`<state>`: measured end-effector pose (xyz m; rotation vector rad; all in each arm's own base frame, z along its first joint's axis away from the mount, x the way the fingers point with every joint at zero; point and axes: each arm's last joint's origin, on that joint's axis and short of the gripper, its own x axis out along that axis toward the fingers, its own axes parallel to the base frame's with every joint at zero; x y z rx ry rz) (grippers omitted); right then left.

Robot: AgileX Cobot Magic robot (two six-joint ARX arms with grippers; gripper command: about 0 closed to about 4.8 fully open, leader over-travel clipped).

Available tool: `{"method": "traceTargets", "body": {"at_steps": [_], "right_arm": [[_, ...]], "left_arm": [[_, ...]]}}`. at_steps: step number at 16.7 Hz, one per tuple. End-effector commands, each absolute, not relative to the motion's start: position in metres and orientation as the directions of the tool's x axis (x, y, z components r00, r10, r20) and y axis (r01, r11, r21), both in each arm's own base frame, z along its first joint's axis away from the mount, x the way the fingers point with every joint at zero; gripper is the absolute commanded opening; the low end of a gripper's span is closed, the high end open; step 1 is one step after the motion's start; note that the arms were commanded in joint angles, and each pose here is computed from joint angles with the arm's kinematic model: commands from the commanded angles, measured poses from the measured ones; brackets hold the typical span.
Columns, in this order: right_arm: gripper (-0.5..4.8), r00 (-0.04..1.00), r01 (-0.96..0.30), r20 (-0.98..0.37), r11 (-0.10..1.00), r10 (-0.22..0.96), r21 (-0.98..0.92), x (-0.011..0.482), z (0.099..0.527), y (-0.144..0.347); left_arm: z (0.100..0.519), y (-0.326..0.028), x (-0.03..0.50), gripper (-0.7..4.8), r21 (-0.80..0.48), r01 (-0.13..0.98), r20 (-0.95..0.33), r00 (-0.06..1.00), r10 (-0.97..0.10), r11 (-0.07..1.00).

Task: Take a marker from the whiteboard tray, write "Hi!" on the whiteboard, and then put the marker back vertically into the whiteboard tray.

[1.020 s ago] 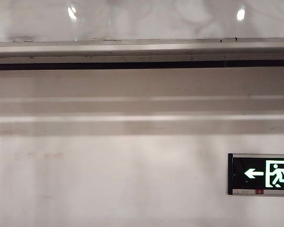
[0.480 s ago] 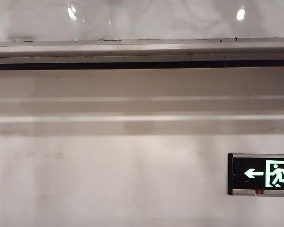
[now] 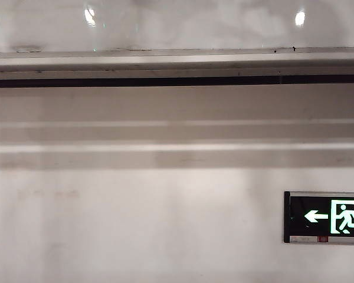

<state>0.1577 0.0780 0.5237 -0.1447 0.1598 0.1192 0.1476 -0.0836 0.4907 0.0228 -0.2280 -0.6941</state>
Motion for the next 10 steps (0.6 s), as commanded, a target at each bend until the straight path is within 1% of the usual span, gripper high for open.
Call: {"method": "traceTargets", "body": {"at_steps": [1, 4, 7, 10], "right_arm": [[-0.01, 0.979, -0.119, -0.177, 0.986, 0.098, -0.113, 0.155, 0.493, 0.077], [-0.01, 0.985, -0.117, -0.134, 0.989, 0.105, -0.085, 0.159, 0.447, 0.079], [-0.01, 0.974, -0.132, -0.182, 0.991, 0.132, 0.008, 0.165, 0.396, 0.083], [-0.01, 0.981, -0.132, -0.139, 0.991, 0.134, 0.028, 0.177, 0.36, 0.09]], "left_arm": [[0.492, -0.083, 0.146, -0.06, 0.097, 0.638, 0.21, 0.738, -0.642, 0.764], [0.492, -0.084, 0.146, -0.06, 0.101, 0.649, 0.209, 0.727, -0.654, 0.754], [0.492, -0.084, 0.146, -0.07, 0.101, 0.651, 0.208, 0.726, -0.655, 0.753], [0.492, -0.084, 0.146, -0.06, 0.101, 0.651, 0.207, 0.726, -0.656, 0.753]]}}
